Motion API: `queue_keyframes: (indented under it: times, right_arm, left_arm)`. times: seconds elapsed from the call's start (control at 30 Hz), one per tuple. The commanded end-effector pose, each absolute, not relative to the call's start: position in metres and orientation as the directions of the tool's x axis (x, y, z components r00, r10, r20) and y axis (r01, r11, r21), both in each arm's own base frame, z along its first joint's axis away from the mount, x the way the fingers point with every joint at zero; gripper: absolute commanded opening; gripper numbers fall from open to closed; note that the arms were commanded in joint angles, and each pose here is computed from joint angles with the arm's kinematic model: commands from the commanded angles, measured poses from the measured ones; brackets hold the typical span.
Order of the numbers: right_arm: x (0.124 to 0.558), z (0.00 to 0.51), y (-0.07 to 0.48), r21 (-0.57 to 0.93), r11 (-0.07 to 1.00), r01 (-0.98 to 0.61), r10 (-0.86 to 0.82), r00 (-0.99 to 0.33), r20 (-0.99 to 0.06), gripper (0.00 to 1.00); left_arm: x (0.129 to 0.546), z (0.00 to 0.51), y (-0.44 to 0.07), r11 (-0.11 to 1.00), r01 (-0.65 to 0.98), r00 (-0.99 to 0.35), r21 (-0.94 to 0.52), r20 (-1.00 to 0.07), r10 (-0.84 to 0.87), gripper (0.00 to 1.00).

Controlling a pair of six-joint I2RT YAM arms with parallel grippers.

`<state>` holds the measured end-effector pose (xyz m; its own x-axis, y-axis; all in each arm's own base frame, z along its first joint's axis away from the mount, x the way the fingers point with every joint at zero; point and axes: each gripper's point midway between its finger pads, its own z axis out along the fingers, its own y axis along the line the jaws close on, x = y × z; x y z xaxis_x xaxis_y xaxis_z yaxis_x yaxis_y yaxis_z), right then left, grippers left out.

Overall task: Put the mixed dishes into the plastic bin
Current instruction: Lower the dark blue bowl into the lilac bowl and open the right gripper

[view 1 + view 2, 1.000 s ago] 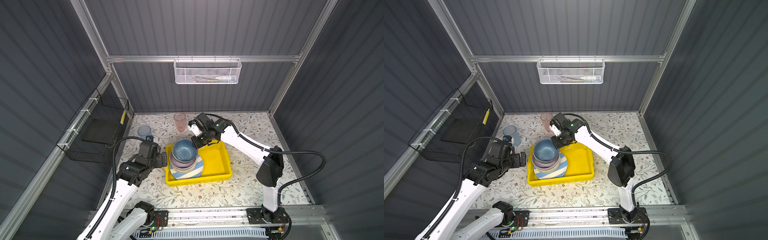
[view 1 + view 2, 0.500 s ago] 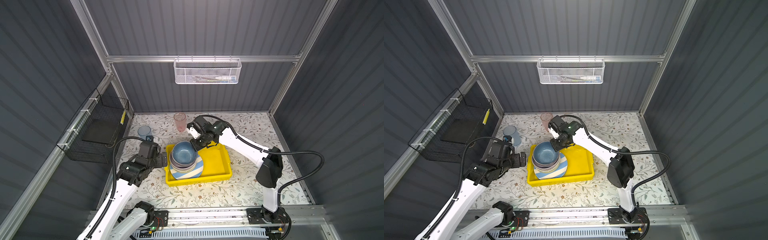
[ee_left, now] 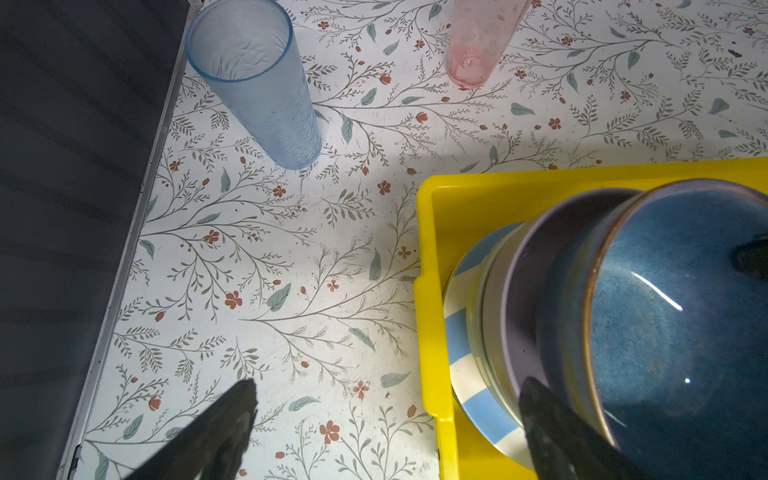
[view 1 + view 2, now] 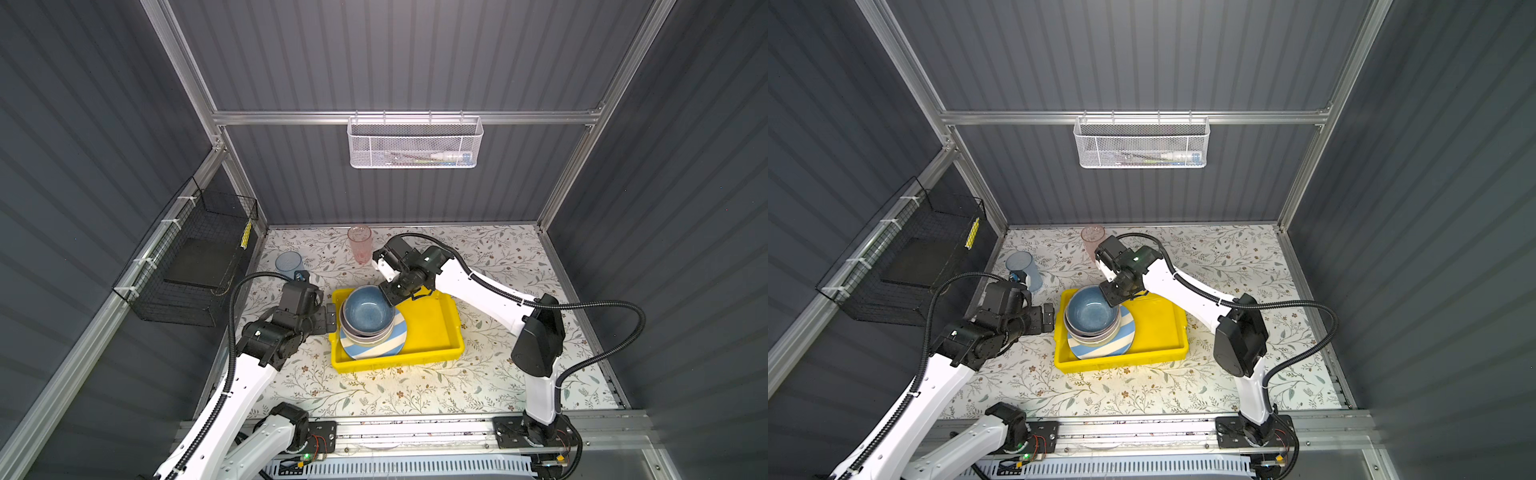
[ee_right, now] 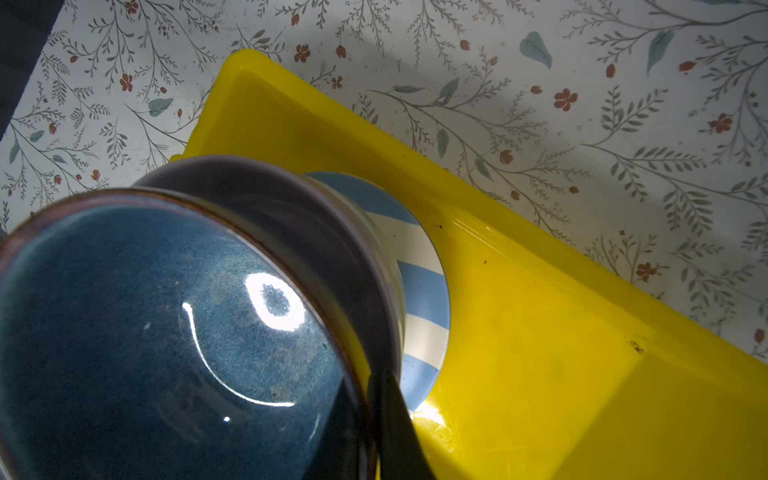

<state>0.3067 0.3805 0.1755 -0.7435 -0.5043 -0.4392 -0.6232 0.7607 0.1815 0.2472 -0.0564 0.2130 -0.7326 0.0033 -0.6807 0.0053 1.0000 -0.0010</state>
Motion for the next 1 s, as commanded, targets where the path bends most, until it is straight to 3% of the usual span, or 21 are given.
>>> queue_keyframes:
  times: [0.0, 0.97]
  right_arm:
    - [0.3032, 0.1774, 0.3869, 0.200, 0.752, -0.628, -0.501, -0.742, -0.445, 0.02]
    - [0.2987, 0.1730, 0.3867, 0.159, 0.762, -0.628, -0.518, -0.737, -0.434, 0.19]
  left_arm:
    - [0.2508, 0.2184, -0.0597, 1.000, 0.006, -0.723, -0.026, -0.691, -0.014, 1.00]
    - [0.2464, 0.2153, -0.0570, 1.000, -0.003, -0.724, -0.028, -0.690, -0.021, 1.00]
